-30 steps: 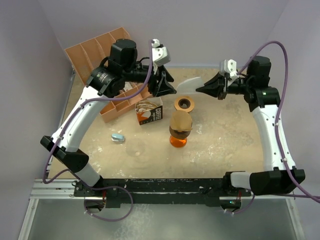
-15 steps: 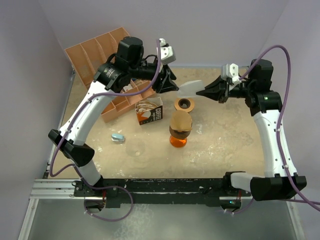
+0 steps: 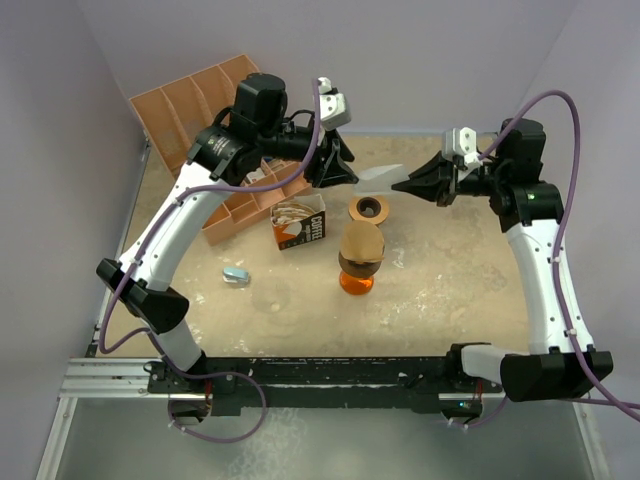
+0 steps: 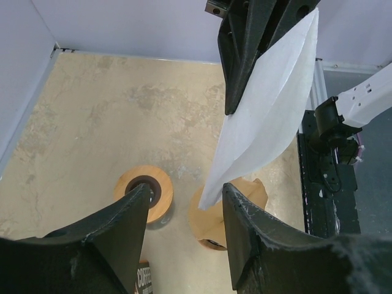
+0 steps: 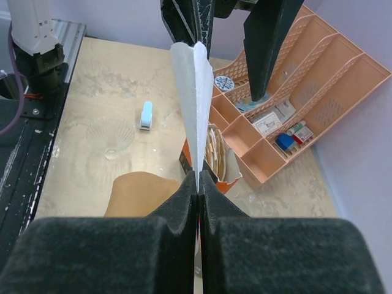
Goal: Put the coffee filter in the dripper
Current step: Pick up the coffee filter from the center of the board.
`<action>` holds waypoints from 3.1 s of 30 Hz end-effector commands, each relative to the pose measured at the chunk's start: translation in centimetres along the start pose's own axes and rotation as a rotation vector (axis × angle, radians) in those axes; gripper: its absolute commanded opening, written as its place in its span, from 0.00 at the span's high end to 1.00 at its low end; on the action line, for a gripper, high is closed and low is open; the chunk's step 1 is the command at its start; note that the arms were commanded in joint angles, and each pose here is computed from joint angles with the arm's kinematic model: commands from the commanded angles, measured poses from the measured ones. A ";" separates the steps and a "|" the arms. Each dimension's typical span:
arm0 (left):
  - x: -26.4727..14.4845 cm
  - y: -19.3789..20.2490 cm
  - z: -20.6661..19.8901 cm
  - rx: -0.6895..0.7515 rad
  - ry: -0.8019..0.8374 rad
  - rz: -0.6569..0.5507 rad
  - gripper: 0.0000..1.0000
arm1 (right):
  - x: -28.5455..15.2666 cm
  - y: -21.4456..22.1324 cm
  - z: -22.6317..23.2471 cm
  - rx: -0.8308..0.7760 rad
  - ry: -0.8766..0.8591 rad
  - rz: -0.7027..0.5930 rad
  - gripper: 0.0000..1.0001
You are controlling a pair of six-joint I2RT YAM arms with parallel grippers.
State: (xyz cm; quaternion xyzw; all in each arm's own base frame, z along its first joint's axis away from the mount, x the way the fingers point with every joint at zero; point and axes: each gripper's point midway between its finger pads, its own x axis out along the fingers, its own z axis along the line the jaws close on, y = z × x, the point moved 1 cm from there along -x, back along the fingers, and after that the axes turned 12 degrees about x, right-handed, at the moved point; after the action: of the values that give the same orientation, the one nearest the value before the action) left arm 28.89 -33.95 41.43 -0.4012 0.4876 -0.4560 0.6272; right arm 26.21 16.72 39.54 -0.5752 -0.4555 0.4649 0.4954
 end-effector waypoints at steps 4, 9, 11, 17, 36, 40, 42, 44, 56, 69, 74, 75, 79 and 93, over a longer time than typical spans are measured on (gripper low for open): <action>0.3 -2.8 -1.0 0.064 0.040 -0.087 0.51 | 0.2 -1.2 1.2 -0.009 -0.057 -0.041 1.00; 1.3 -3.1 -1.8 0.055 0.077 -0.103 0.54 | 0.2 -1.4 1.6 0.009 -0.064 -0.050 1.00; 1.5 -3.3 -2.2 0.043 0.097 -0.115 0.57 | 0.2 -1.5 1.6 0.012 -0.069 -0.054 1.00; 1.9 -3.4 -3.1 -0.020 0.150 -0.157 0.66 | 0.2 -1.7 1.8 0.018 -0.074 -0.059 1.00; -0.5 -6.8 -2.3 -0.289 0.182 -0.366 0.58 | 0.2 -1.0 1.4 0.002 -0.059 -0.050 1.00; -1.7 -6.8 -1.1 -0.284 0.119 -0.372 0.55 | 0.2 -1.1 1.5 -0.002 -0.059 -0.051 1.00; -1.4 -6.3 -1.0 -0.292 0.104 -0.359 0.54 | 0.2 -1.4 1.6 -0.003 -0.065 -0.054 1.00; -1.0 -5.8 -0.9 -0.286 0.092 -0.341 0.54 | 0.2 -1.6 1.6 0.000 -0.072 -0.057 1.00; 1.3 -3.9 -3.0 -0.234 0.139 -0.243 0.56 | 0.3 -2.2 1.8 0.034 -0.096 -0.073 1.00; -3.2 -2.5 -1.0 0.006 -0.016 -0.091 0.48 | 0.4 -1.3 1.9 0.045 -0.097 -0.071 1.00; -2.9 -2.1 -0.6 0.000 -0.021 -0.085 0.47 | 0.3 -1.7 2.0 0.041 -0.101 -0.073 1.00; -2.7 -2.1 -0.6 -0.004 -0.020 -0.087 0.47 | 0.3 -1.7 2.0 0.042 -0.101 -0.073 1.00; -2.1 -1.9 -0.8 -0.017 -0.002 -0.091 0.48 | 0.3 -1.7 2.0 0.048 -0.099 -0.073 1.00; -0.4 -1.6 -1.5 -0.034 0.033 -0.089 0.51 | 0.3 -1.8 2.0 0.062 -0.104 -0.075 1.00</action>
State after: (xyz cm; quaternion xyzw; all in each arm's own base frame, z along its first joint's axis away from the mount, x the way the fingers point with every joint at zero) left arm 26.79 -33.80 41.46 -0.4317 0.5110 -0.4609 0.5831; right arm 25.52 17.27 40.15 -0.5228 -0.4652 0.4882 0.5214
